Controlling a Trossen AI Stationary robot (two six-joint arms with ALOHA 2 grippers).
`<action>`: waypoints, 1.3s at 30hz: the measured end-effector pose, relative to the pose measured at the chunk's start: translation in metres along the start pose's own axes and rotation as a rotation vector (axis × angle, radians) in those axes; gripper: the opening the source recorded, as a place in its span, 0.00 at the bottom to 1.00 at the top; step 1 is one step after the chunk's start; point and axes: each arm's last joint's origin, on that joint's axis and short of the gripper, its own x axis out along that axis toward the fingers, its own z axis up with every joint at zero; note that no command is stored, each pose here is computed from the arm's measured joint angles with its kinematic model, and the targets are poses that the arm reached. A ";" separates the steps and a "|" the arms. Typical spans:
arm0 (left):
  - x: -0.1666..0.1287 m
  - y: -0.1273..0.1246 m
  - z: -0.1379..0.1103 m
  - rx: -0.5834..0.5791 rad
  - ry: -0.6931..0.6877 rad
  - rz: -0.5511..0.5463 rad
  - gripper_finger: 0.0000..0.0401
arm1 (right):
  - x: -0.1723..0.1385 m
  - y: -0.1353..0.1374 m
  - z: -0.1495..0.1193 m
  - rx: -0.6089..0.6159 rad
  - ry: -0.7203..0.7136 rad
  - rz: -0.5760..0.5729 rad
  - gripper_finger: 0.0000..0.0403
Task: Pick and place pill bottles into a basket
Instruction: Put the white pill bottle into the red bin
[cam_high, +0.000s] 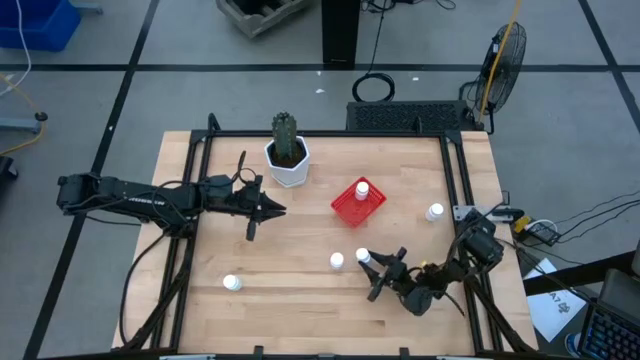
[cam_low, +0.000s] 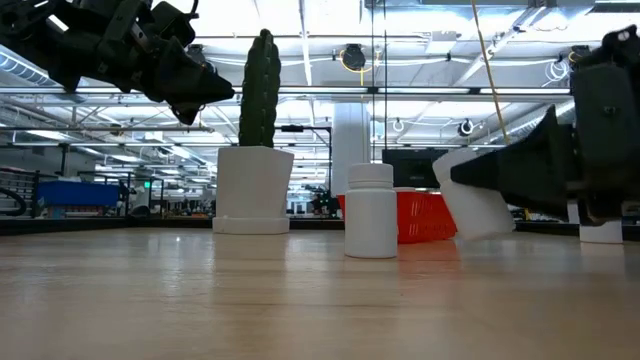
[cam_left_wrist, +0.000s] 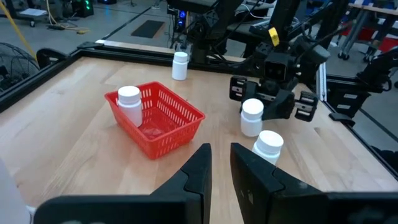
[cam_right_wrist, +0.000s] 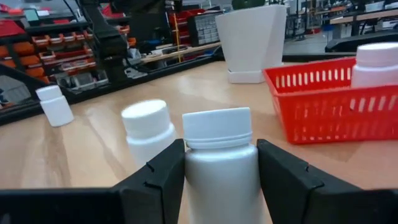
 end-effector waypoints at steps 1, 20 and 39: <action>0.000 0.000 0.000 0.000 0.000 0.000 0.16 | 0.000 -0.001 -0.003 -0.004 0.002 -0.004 0.40; 0.000 0.000 0.000 -0.008 0.001 0.000 0.16 | -0.005 -0.005 -0.013 -0.029 0.042 0.039 0.54; 0.000 0.000 -0.001 -0.015 0.009 -0.001 0.16 | -0.006 0.021 0.067 -0.259 0.024 0.193 0.67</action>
